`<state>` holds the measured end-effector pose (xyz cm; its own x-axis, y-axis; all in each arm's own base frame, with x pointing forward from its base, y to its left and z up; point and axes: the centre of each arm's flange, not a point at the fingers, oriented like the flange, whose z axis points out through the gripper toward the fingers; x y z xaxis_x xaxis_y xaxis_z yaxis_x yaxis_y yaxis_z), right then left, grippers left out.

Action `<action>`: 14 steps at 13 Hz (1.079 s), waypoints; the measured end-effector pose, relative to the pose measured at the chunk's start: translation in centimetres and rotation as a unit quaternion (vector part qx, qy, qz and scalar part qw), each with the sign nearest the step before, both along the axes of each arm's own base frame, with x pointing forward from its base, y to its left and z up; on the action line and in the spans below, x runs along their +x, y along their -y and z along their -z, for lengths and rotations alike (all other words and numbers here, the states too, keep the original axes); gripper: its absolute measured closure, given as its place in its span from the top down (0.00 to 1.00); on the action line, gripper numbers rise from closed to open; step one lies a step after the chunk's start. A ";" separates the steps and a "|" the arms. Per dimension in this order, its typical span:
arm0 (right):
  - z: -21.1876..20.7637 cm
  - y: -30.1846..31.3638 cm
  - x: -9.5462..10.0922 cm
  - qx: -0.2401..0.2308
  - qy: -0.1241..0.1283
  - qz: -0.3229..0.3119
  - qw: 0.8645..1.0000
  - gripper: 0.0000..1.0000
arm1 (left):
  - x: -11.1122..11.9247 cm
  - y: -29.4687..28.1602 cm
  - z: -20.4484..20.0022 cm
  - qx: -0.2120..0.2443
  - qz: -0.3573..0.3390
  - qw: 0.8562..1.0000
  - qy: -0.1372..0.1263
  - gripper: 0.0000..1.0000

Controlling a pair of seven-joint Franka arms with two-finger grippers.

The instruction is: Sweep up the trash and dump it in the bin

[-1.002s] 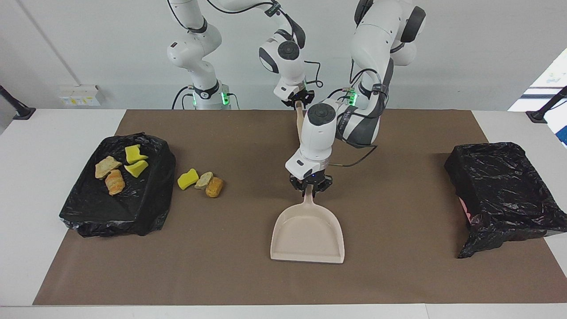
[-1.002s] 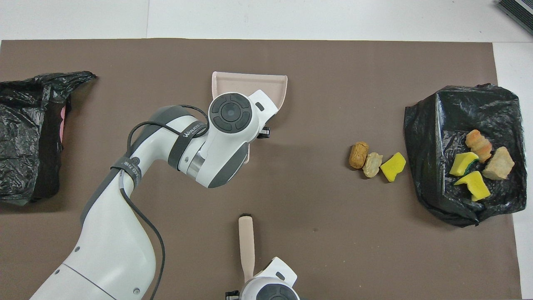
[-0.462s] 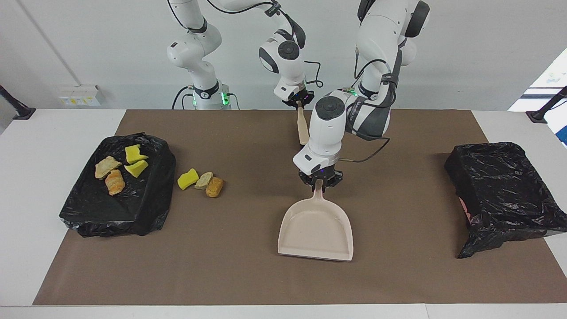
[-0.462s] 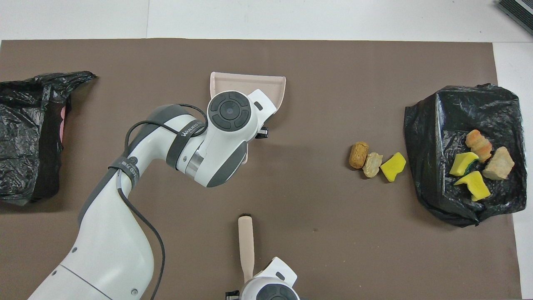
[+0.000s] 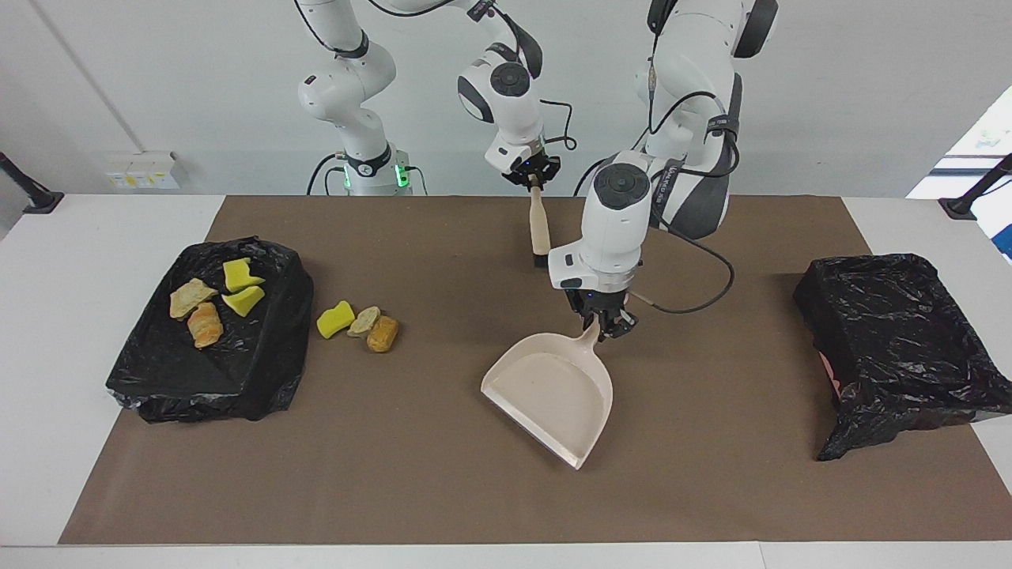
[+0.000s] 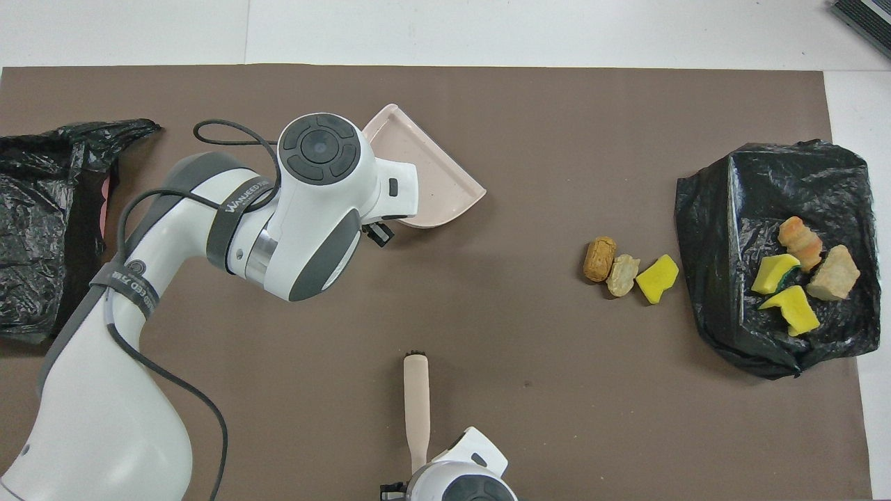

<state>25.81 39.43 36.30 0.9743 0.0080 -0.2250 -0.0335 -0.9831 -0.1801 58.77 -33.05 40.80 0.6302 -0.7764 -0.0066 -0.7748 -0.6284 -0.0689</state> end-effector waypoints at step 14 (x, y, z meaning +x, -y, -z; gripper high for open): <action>-7.1 29.0 15.8 -0.225 0.025 -0.073 0.971 0.26 | -4.7 -0.4 1.9 0.029 0.280 0.958 -0.060 0.31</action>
